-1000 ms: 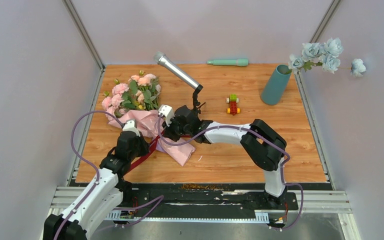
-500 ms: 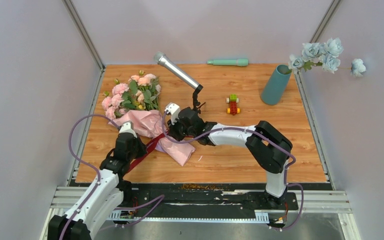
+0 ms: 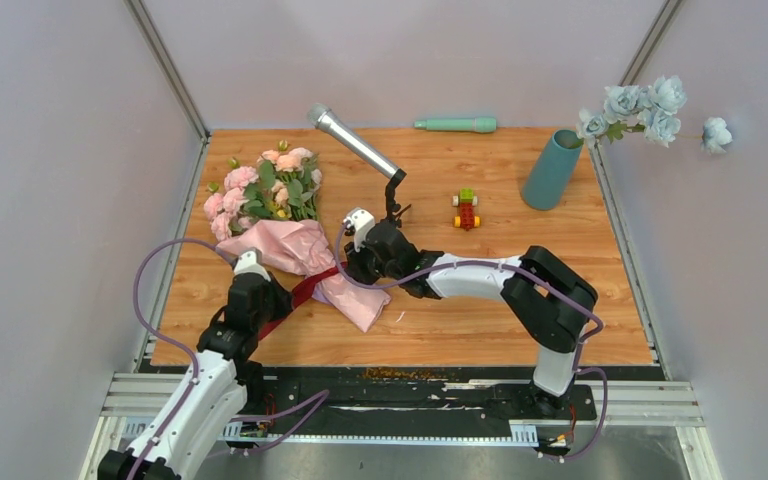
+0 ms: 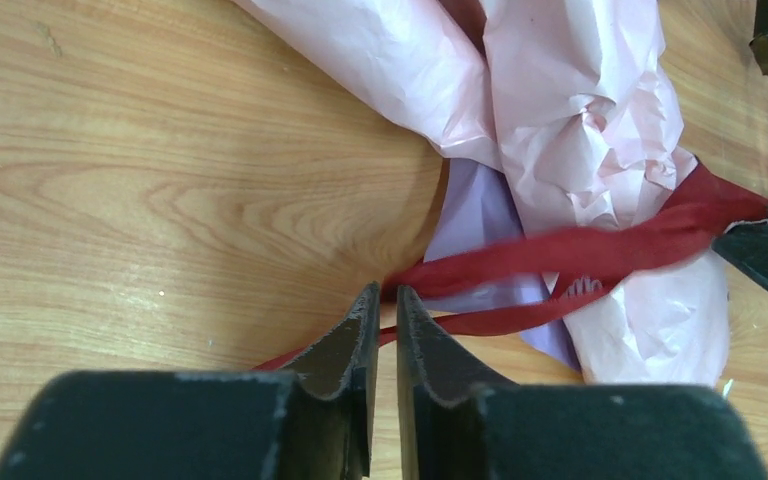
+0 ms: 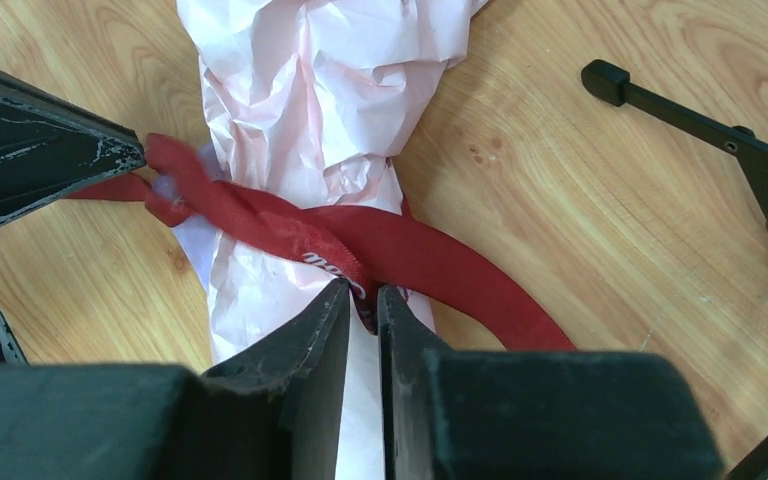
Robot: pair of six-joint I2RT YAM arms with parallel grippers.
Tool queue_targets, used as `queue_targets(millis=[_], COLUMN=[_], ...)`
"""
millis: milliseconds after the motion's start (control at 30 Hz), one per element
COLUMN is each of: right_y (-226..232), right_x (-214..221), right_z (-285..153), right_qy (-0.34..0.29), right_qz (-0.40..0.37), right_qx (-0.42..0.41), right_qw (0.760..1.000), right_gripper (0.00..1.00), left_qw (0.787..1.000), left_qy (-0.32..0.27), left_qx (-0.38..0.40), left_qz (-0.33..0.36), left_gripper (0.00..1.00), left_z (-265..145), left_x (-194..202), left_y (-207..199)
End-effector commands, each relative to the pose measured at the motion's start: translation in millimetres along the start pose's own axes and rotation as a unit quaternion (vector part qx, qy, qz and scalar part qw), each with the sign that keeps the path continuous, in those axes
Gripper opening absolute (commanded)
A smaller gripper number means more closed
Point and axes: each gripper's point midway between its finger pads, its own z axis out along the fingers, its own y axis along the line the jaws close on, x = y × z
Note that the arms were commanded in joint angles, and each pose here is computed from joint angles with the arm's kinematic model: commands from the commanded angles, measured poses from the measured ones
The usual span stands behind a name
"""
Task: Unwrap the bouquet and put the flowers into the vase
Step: Untie the ribbon from the wrapping paper.
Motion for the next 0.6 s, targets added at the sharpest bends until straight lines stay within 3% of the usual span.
queue_targets(millis=[0,233,333,567], right_y=[6.8,16.4,21.4,31.4], right_x=[-30.2,-38.8,-43.3,-49.1], right_z=[-17.8,-30.4,-32.3,-18.6], right_qy=[-0.040,-0.035,-0.036,-0.016], right_qz=[0.003,-0.023,-0.037,-0.063], right_qx=[-0.004,-0.027,-0.042,-0.071], right_qw=[0.999,0.999,0.998,0.995], right_gripper=[0.22,0.39,0.45,0.53], left_qw=[1.000,0.995,0.987,0.980], left_qy=[-0.025,-0.045,-0.031,0.006], left_qx=[0.015,0.080,0.141,0.178], left_qz=[-0.003,0.032,0.063,0.086], left_gripper=[0.25,0.59,0.66,0.77], left_z=[-9.1,-31.3,-34.4,-23.2], left_x=[-22.1,-52.9,-53.4,-42.4], left_y=[-12.4,-46.3,-70.2,-83.6])
